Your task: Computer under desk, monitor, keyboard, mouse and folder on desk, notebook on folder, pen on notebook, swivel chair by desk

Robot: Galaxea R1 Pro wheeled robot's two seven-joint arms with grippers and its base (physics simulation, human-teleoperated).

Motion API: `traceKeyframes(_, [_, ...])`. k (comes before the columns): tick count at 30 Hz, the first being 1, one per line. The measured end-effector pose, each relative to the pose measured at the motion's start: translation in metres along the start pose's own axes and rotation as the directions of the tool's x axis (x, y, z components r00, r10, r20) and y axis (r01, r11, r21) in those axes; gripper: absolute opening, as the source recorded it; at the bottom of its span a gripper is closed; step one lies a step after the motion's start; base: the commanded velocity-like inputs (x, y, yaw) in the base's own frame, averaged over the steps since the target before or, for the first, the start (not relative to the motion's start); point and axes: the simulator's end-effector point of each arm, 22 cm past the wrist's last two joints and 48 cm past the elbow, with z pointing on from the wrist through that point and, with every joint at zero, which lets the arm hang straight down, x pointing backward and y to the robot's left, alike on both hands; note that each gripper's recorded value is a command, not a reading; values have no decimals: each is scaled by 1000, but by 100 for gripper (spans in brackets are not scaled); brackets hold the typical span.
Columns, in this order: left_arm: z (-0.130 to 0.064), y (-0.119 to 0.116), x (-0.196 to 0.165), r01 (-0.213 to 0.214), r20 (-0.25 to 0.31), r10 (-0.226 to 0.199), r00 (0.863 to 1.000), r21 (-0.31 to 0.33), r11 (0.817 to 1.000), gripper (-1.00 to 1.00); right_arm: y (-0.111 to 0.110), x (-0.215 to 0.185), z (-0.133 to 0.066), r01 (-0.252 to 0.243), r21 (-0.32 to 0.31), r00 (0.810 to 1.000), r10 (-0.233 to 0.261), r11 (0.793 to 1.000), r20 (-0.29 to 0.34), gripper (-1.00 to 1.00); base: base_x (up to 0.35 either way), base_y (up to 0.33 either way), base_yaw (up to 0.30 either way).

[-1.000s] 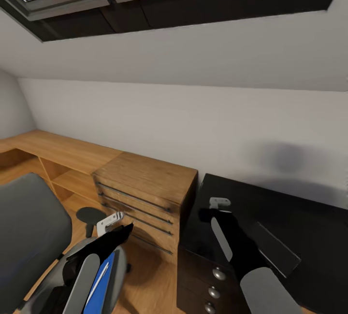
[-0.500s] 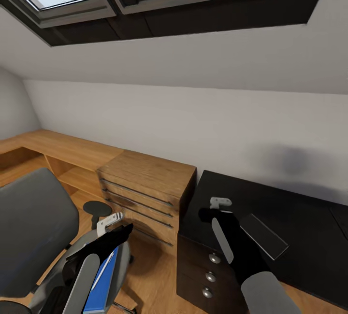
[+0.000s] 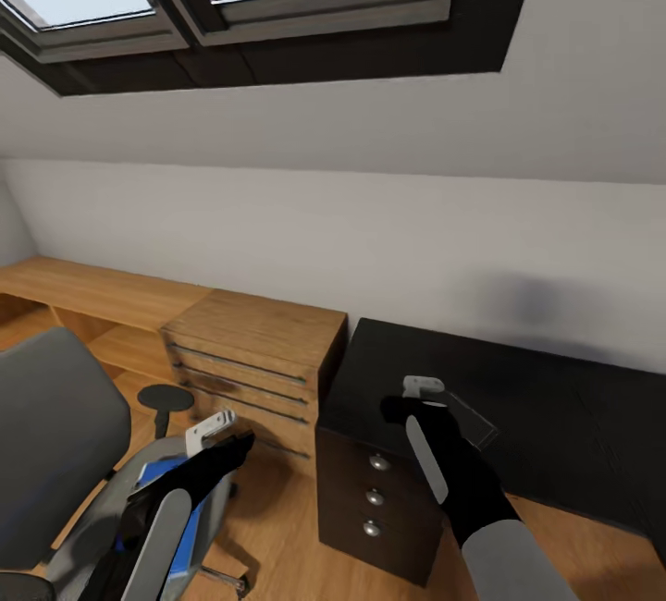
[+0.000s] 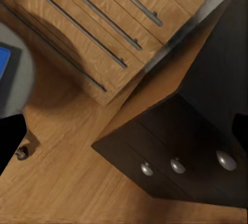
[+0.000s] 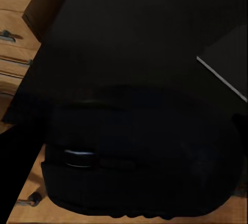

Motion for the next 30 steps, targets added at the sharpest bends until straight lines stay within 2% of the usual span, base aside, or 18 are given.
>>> traceKeyframes(2, [-1, 4, 6, 0, -12, 0, 1000, -9, 1000, 100, 0, -2, -2, 0, 0, 1000, 0, 1000, 1, -100, -335, 50, -226])
traceKeyframes(6, [-5, 25, 42, -3, -76, 0, 997, -47, 999, 100, 1, -5, -6, 0, -1, 1000, 0, 1000, 3, -100, -331, 64, -81])
traceKeyframes(10, [-13, 40, 67, -4, -115, -5, 993, -75, 997, 100, 2, -8, -10, 1, -1, 1000, -1, 1000, 3, -100, -187, 26, -14])
traceKeyframes(12, [-12, 66, 105, -15, -185, -9, 983, -127, 992, 100, 2, -8, -11, 1, -1, 1000, -1, 1000, 2, -100, -19, 2, -1])
traceKeyframes(14, [-9, 83, 118, -19, -199, -13, 980, -160, 987, 100, 2, -9, -12, 1, -1, 1000, -1, 1000, 2, -100, -5, 1, -50])
traceKeyframes(15, [1, 131, 149, -66, -213, 10, 977, -257, 964, 100, 0, -10, -12, 0, 1, 1000, 0, 1000, 4, -100, 0, 0, -158])
traceKeyframes(16, [3, 147, 174, -91, -254, 17, 967, -285, 954, 100, 0, -9, -12, -1, 1, 1000, 1, 1000, 3, -100, 0, 0, -214])
traceKeyframes(19, [9, 150, 191, -120, -233, 55, 971, -277, 953, 100, -1, -10, -12, -3, 3, 1000, 3, 1000, 5, -100, 0, 0, -264])
traceKeyframes(22, [11, 141, 210, -158, -243, 96, 965, -248, 956, 100, -4, -10, -11, -13, 6, 1000, 13, 1000, 6, -100, 0, 0, -283])
traceKeyframes(30, [14, 139, 210, -169, -201, 122, 972, -238, 956, 100, -15, -11, -10, -50, 20, 999, 50, 999, 6, -100, 0, 0, -292])
